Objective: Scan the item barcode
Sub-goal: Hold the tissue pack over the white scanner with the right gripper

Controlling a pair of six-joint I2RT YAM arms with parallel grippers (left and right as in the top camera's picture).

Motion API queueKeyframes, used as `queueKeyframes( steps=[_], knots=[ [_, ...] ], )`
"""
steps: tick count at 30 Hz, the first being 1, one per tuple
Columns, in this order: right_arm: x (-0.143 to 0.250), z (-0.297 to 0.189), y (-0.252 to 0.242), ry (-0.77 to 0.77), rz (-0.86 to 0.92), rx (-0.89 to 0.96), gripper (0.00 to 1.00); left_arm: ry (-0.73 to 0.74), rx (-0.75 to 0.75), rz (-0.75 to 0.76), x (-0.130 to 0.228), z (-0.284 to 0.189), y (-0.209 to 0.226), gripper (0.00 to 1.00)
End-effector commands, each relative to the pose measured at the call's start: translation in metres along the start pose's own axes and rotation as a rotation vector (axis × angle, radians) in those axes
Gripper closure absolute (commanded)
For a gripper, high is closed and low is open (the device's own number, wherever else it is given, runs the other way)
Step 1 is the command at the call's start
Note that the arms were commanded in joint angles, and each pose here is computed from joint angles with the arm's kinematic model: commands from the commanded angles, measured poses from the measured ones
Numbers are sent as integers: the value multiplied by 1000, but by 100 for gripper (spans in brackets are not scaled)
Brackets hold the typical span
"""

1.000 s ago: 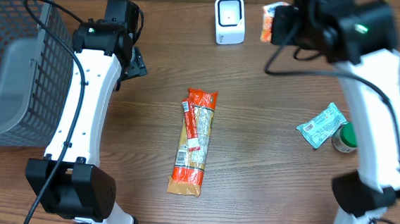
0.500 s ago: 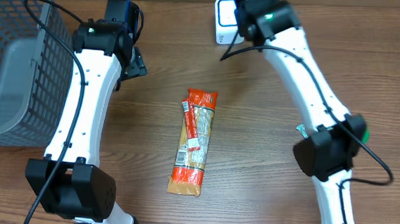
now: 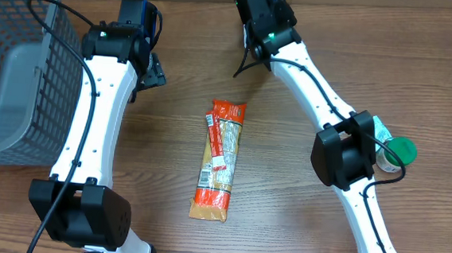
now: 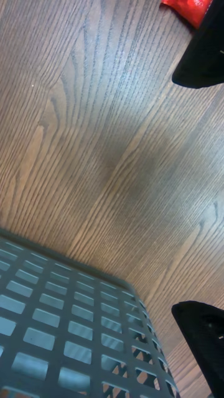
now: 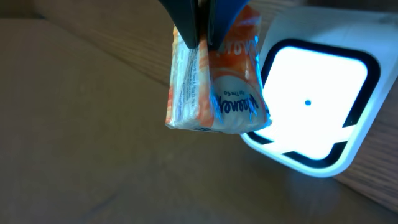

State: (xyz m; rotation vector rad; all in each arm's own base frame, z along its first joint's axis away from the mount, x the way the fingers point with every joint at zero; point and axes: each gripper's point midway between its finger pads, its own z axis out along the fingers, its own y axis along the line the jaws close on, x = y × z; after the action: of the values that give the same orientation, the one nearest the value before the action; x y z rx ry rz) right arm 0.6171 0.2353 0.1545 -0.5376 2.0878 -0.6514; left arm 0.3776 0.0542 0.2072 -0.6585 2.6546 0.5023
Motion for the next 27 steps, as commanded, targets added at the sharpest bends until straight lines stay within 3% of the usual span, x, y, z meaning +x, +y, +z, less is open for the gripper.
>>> queueKeyframes(
  steps=[1, 10, 27],
  knots=[
    [-13, -8, 11, -39, -167, 45, 96, -18, 13, -6, -3, -6, -2, 0],
    [-27, -11, 19, -94, -159, 55, 96, -18, 13, -6, -3, -6, -2, 0],
    [-17, -17, 20, -41, -167, 94, 96, -18, 13, -6, -3, -6, -2, 0]
  ],
)
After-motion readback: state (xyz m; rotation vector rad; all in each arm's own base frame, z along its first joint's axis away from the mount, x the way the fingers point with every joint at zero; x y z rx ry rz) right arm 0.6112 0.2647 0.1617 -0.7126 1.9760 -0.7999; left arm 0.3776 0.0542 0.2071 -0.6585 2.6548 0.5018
